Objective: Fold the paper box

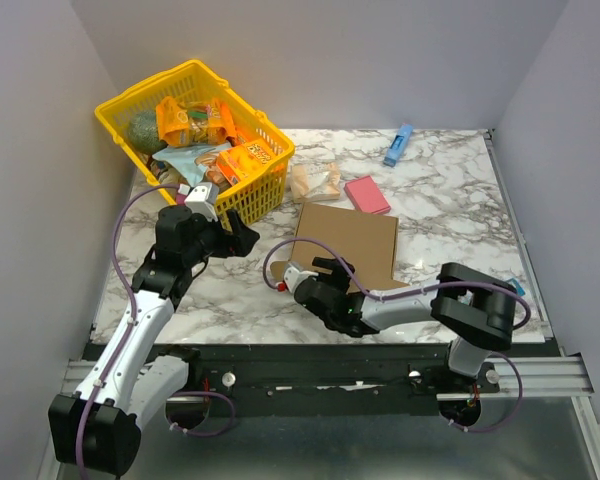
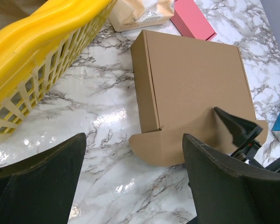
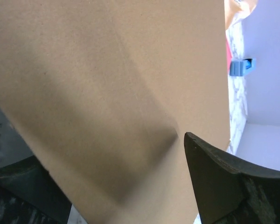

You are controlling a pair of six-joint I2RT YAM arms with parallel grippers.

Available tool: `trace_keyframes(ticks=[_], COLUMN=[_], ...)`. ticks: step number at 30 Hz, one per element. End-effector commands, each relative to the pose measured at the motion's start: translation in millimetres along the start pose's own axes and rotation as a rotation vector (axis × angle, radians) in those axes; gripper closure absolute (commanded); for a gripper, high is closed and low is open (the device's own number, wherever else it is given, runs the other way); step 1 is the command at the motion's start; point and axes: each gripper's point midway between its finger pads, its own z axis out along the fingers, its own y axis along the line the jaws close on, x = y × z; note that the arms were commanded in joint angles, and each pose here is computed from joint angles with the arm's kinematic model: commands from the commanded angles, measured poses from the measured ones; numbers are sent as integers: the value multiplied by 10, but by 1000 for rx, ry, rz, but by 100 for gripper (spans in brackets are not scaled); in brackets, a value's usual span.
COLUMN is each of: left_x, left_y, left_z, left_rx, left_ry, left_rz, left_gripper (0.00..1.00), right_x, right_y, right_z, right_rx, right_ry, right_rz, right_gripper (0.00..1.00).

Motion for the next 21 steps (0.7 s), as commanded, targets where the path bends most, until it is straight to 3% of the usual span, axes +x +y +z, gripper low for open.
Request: trace_keyframes(ticks=[1,5,8,10,14,15,21], left_x=[147,168,197,203,222,240,432], left_y=[181,164,142,131,122,126,69], left_z=[22,13,11,4,-19,-27,-13], left_rx=[-55,-44,-30,-25,-22,-24,13], left_ry=[46,53,64,64,65,64,94], left_rz=[-37,-36,-40,-44,-47,-52,-148], left_gripper=[7,7,7,7,7,7,9], right_x=[-55,28,28,-22,-126,-142,-172], right_y=[-84,52,92,71,11,10,30], right_z=[112,219,255,235,102,66,-142], right_rx=[120,114,107,95,21,1,-108], right_ry=[17,43,46,34,2,-6,-24], right_rz=[-30,-87,-102,-88,-21,-5,48], right_gripper=[25,40,58,69,80,88,99])
